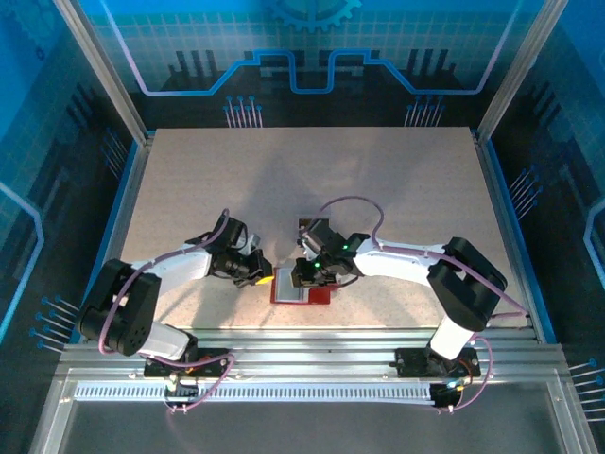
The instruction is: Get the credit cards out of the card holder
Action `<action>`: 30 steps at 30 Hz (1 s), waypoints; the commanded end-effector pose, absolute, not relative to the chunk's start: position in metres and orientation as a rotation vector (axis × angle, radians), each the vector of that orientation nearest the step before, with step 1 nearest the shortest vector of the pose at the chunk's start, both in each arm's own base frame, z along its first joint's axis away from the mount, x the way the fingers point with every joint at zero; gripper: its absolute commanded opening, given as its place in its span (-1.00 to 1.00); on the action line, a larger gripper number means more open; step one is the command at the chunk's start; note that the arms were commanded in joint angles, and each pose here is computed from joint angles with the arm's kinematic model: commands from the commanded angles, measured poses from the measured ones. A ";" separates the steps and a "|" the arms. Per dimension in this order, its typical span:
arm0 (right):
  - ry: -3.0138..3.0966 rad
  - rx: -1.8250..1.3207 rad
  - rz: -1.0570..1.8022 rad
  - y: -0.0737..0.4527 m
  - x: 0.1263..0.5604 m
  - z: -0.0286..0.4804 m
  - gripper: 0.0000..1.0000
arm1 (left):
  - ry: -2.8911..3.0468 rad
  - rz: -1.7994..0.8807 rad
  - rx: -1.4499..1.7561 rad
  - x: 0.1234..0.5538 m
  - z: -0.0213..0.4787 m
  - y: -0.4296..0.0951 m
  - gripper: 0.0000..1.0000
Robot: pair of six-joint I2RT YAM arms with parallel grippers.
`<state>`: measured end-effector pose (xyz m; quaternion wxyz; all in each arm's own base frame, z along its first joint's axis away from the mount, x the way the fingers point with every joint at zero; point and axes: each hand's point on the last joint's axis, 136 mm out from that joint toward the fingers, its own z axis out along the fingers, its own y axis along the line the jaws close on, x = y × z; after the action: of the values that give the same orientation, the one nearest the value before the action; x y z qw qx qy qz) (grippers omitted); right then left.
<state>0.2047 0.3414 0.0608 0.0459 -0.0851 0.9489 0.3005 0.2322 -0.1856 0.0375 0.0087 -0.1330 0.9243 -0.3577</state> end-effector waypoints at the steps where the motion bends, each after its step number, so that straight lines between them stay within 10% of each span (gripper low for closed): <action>1: 2.857 -0.231 1.040 0.362 0.205 0.066 -0.71 | 2.926 -1.158 -0.417 0.223 0.032 -0.191 -0.86; 30: 2.942 -0.192 1.016 0.378 0.203 0.040 -0.55 | 3.037 -1.067 -0.448 0.202 0.004 -0.181 -0.99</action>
<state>0.2072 0.3716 0.0408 0.0175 -0.0595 0.9427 0.3279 0.2185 -0.1851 0.0148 -0.0316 -0.1401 0.9285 -0.3424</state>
